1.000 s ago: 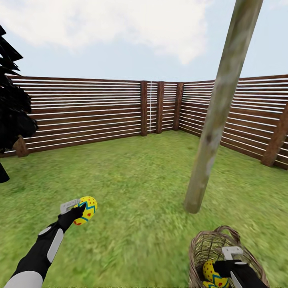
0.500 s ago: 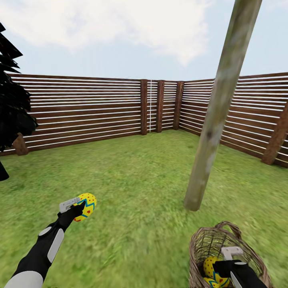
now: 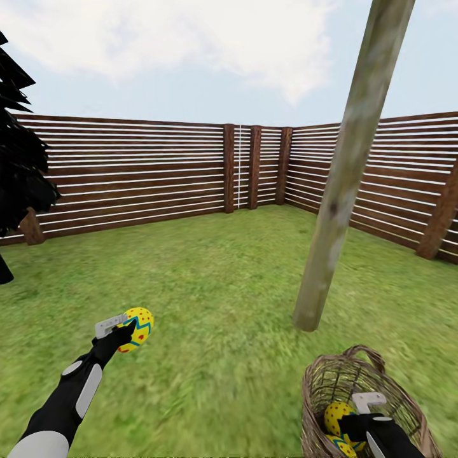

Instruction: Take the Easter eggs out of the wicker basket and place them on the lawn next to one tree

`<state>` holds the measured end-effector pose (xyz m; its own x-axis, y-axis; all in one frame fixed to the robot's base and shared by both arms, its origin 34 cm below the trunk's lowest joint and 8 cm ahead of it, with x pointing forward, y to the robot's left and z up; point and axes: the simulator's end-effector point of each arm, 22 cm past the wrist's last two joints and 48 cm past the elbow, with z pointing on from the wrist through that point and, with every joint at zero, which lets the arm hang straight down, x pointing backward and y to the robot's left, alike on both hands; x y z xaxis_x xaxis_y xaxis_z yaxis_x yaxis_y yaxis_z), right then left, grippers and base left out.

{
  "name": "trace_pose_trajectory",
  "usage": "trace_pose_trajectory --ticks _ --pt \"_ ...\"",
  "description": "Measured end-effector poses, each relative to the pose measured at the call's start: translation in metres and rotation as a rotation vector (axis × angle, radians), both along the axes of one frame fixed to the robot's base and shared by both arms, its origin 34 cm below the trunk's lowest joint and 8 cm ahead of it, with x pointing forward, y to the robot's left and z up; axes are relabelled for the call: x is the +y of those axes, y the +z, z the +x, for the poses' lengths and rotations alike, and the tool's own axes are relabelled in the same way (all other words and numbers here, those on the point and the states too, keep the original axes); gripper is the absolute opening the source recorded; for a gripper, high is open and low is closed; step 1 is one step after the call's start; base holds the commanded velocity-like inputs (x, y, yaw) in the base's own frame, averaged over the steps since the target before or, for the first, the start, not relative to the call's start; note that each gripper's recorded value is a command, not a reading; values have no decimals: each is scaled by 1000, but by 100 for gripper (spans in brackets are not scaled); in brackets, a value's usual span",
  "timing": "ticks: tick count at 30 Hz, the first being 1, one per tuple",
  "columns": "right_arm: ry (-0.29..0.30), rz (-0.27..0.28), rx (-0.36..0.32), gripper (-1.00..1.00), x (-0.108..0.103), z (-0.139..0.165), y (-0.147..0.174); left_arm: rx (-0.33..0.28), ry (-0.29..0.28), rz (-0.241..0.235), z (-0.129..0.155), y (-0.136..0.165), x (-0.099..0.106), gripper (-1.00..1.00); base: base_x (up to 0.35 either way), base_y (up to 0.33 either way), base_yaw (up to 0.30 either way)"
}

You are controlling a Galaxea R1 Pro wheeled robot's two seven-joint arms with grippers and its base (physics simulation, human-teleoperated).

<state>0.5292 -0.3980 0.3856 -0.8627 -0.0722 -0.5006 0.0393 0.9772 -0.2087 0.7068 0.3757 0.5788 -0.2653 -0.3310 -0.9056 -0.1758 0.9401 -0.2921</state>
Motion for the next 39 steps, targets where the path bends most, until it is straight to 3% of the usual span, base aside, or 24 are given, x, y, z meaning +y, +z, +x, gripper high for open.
trace_pose_trajectory --ticks 6,11,23,39 --pt "0 0 -1 100 0 0 0 -5 -7 -1 0 0 -1 -100 0 0 0" --pt "0 0 -2 100 0 1 1 38 -5 -12 -7 -20 -1 -100 169 0 0" --pt "-1 0 -1 100 0 0 0 41 -1 -18 -7 -21 -1 -100 76 0 0" --pt "-1 0 -1 100 -1 -8 -35 42 10 -19 -16 -57 1 -100 0 0 0"
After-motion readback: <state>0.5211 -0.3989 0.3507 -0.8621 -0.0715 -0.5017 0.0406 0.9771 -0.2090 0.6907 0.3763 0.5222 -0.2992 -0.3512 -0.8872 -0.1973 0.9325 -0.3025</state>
